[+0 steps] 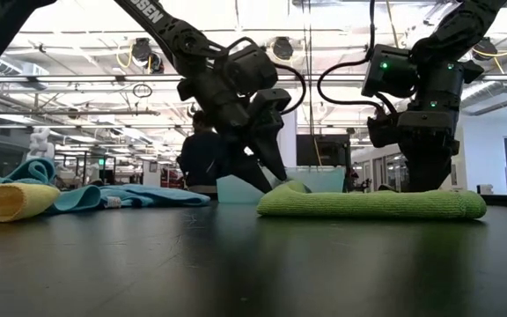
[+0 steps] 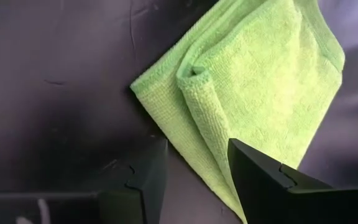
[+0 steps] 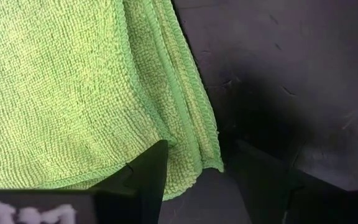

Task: Fold microfiber towels
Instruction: Put the green microfiber towel into the blue bin

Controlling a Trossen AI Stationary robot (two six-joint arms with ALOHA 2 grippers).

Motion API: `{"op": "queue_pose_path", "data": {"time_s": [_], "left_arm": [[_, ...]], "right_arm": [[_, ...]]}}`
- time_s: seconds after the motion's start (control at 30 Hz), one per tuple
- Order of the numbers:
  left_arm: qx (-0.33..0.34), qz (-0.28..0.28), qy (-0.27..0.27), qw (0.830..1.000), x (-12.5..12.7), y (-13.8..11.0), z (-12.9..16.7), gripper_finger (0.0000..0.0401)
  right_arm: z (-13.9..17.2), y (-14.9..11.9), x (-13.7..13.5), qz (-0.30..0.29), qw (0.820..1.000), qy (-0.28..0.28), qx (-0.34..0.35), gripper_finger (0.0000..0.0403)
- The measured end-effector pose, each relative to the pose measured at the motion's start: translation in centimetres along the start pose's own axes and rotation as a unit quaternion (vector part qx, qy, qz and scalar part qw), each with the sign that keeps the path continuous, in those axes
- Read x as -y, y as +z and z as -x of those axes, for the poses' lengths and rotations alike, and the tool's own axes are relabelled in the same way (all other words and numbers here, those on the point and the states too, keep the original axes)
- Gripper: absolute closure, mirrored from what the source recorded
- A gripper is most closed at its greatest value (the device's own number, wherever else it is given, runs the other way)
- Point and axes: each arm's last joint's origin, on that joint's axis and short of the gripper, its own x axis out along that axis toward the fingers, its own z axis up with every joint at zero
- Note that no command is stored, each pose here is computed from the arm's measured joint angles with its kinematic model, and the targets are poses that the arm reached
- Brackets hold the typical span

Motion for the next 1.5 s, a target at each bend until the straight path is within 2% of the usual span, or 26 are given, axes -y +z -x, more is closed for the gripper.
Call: {"op": "queue_pose_path", "data": {"time_s": [0.27,0.43,0.57,0.77,0.87,0.93,1.13,1.37,1.5], "left_arm": [[0.018,-0.022,0.037,0.999,0.5,-0.3,-0.3,0.0228],[0.025,-0.007,0.047,0.999,0.5,-0.3,-0.4,0.0196],[0.010,0.028,0.020,0.999,0.7,-0.4,-0.4,0.0157],[-0.006,0.026,-0.006,1.000,1.1,-0.6,-0.5,0.0122],[-0.005,0.022,-0.033,0.999,1.4,-0.4,-0.5,0.0119],[0.003,0.026,-0.033,0.999,1.5,-0.3,-0.5,0.0118],[0.024,0.029,0.035,0.999,1.6,-0.8,-0.8,0.0118],[0.035,0.035,0.058,0.997,1.6,-1.0,-1.0,0.0118],[0.029,0.047,0.052,0.997,1.3,-1.1,-2.0,0.0118]], "right_arm": [[0.0,0.0,0.0,0.000,1.000,-0.001,-0.001,0.0229],[0.0,0.0,0.0,0.000,1.000,-0.001,-0.001,0.0229],[0.0,-0.1,0.0,0.000,1.000,-0.001,-0.002,0.0229],[0.0,-0.1,0.0,0.000,1.000,-0.001,-0.002,0.0229],[0.0,-0.1,0.0,0.001,1.000,-0.002,-0.002,0.0229],[0.0,-0.1,0.0,0.001,1.000,-0.002,-0.002,0.0229],[0.0,-0.1,0.0,0.001,1.000,-0.002,-0.003,0.0229],[0.0,-0.1,0.0,0.001,1.000,-0.002,-0.003,0.0229],[0.0,-0.1,0.1,0.001,1.000,-0.002,-0.003,0.0229]]}}
